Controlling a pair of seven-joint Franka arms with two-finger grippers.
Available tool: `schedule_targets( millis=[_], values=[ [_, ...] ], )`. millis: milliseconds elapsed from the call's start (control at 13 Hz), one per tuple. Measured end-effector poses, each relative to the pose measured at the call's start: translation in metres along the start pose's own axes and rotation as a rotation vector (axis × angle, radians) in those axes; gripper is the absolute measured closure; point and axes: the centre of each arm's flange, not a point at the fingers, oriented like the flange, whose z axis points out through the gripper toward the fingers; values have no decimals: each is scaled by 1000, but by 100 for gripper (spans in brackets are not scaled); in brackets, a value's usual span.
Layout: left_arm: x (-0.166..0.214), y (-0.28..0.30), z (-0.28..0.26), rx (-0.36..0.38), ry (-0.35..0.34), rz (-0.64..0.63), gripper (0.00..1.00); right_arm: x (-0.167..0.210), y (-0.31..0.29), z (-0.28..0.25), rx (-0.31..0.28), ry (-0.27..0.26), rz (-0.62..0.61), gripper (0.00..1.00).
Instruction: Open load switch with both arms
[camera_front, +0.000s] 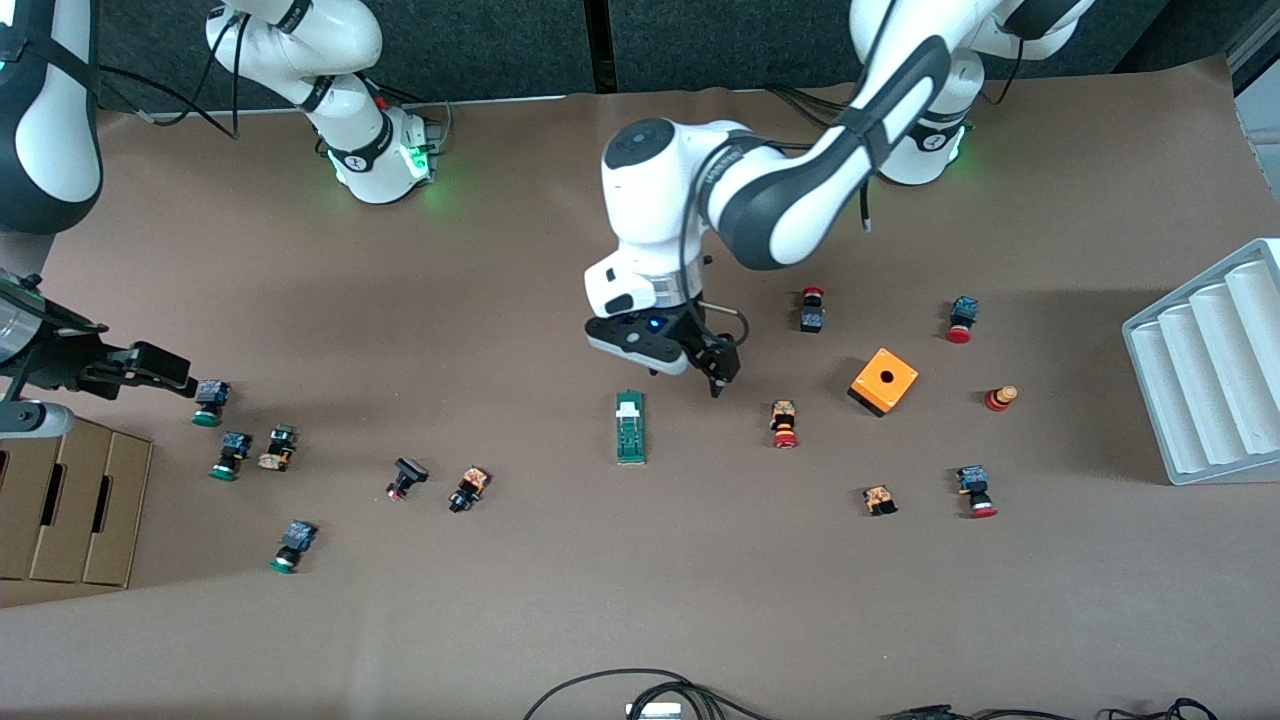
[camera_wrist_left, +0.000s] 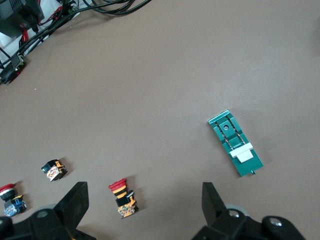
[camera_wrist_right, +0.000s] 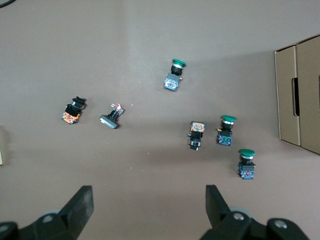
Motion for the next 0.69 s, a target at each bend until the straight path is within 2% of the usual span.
schedule_targets(
  millis=[307, 537, 691],
  values=[
    [7, -85, -36, -110, -59, -33, 0, 0, -3, 1, 1, -5, -5, 0],
    [2, -163, -60, -200, -111, -107, 0, 0, -4, 1, 1, -6, -6, 0],
    [-5, -201, -77, -206, -152, -153, 0, -1, -2, -1, 0, -3, -2, 0]
  ],
)
